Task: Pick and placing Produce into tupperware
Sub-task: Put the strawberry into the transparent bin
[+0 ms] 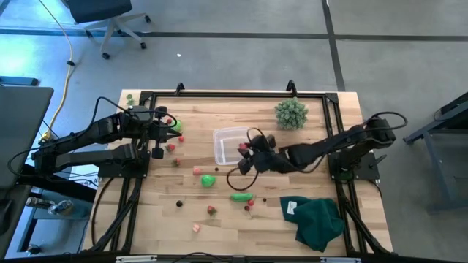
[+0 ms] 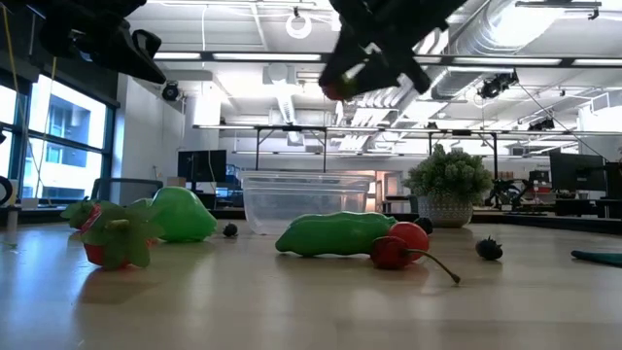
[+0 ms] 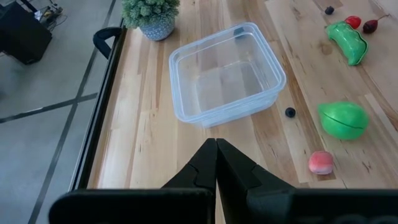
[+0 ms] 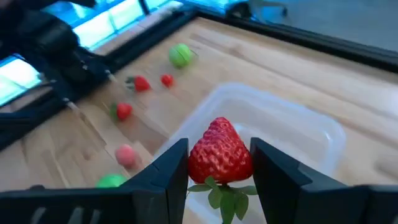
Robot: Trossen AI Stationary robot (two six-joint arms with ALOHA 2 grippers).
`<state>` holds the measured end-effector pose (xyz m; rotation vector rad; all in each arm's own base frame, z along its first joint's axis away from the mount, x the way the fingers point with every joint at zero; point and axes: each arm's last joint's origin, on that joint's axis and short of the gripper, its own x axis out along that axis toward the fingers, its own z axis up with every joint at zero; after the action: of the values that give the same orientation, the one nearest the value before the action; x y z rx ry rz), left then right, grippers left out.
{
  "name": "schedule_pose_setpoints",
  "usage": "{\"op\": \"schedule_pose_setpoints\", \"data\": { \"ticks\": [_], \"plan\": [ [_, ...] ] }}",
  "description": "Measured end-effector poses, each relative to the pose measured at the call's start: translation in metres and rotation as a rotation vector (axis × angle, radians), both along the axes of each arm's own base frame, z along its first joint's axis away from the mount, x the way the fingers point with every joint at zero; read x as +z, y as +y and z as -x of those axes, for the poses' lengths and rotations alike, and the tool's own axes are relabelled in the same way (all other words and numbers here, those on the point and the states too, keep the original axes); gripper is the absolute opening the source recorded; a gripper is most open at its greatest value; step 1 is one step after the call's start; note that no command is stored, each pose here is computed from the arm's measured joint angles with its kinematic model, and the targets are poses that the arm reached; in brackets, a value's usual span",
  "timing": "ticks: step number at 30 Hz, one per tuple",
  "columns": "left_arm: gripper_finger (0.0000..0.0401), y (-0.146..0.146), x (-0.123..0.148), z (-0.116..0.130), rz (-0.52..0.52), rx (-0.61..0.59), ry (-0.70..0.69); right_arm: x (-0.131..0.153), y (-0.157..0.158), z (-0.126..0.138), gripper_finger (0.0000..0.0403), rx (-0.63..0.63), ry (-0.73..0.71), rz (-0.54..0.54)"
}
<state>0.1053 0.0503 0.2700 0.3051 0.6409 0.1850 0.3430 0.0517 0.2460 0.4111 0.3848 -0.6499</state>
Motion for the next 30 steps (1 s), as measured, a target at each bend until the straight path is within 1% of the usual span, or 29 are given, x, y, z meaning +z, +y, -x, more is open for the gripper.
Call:
{"op": "schedule_pose_setpoints", "data": {
  "ticks": [2,6,10,14,18,22,27,30],
  "plan": [
    [0.0001,0.000,0.000,0.000,0.000,0.000,0.000,0.004,-0.012,-0.005,0.0138,0.037,-0.020,0.002],
    [0.0001,0.000,0.000,0.000,0.000,0.000,0.000,0.003,-0.040,-0.012,0.0138,0.097,-0.017,-0.041],
    [0.0001,0.000,0.000,0.000,0.000,0.000,0.000,-0.009,-0.067,-0.018,0.0138,0.138,0.031,-0.082],
    [0.0001,0.000,0.000,0.000,0.000,0.000,0.000,-0.027,-0.086,-0.024,0.0138,0.178,0.078,-0.132],
    [0.0001,0.000,0.000,0.000,0.000,0.000,0.000,-0.044,-0.098,-0.028,0.0138,0.228,0.132,-0.165],
    [0.0001,0.000,0.000,0.000,0.000,0.000,0.000,-0.060,-0.103,-0.031,0.0138,0.286,0.192,-0.170],
    [0.0001,0.000,0.000,0.000,0.000,0.000,0.000,-0.071,-0.105,-0.033,0.0138,0.365,0.254,-0.128],
    [0.0001,0.000,0.000,0.000,0.000,0.000,0.000,-0.072,-0.106,-0.032,0.0138,0.401,0.287,-0.101]
  ]
}}
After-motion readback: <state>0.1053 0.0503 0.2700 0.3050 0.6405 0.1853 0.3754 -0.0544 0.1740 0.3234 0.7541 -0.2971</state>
